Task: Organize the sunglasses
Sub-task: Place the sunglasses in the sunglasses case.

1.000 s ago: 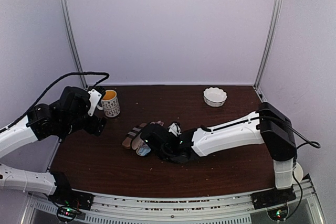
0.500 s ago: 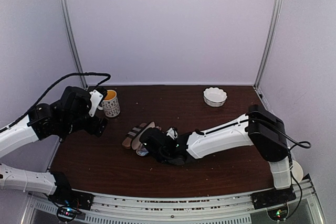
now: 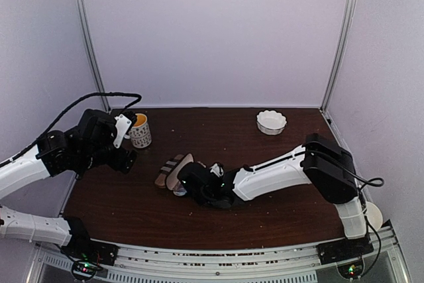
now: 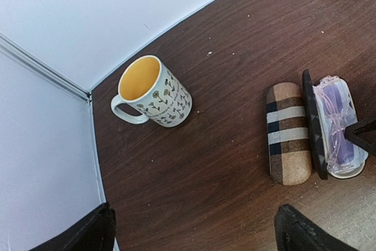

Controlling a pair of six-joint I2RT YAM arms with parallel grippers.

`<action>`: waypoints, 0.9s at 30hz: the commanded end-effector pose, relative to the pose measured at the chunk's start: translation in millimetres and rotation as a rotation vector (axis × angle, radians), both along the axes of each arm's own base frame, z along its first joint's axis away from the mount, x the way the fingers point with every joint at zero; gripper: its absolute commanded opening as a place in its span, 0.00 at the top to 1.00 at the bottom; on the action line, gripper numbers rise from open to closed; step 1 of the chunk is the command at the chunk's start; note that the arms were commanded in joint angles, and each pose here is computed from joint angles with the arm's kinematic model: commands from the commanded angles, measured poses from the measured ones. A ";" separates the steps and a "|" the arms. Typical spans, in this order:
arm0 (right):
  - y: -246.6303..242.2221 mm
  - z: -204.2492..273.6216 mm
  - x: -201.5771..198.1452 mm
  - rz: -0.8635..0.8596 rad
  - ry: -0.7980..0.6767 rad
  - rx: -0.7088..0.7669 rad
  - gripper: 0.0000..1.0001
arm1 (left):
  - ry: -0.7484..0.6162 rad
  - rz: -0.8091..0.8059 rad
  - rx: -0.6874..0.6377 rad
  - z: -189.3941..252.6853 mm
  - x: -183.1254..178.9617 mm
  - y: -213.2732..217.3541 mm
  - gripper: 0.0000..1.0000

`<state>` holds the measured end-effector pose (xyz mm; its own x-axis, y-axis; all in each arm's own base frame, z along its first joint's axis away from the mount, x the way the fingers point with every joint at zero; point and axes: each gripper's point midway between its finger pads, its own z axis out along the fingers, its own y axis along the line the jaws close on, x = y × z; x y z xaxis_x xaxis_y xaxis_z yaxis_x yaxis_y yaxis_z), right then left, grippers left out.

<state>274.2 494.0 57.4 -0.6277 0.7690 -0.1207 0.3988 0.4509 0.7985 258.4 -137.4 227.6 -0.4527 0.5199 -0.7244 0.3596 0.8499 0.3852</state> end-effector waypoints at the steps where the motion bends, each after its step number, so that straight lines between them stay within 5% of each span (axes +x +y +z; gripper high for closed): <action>1: 4.7 -8.0 0.4 -0.002 0.023 0.024 1.00 | -0.006 -0.009 -0.006 2.4 1.5 -1.3 0.02; 7: 3.1 -9.6 -0.2 0.001 0.019 0.023 1.00 | -0.003 -0.010 -0.004 1.6 1.6 -1.6 0.02; 27: -14.4 26.9 1.1 0.013 -0.050 0.008 0.74 | 0.007 -0.013 0.012 -2.6 2.5 -2.3 0.02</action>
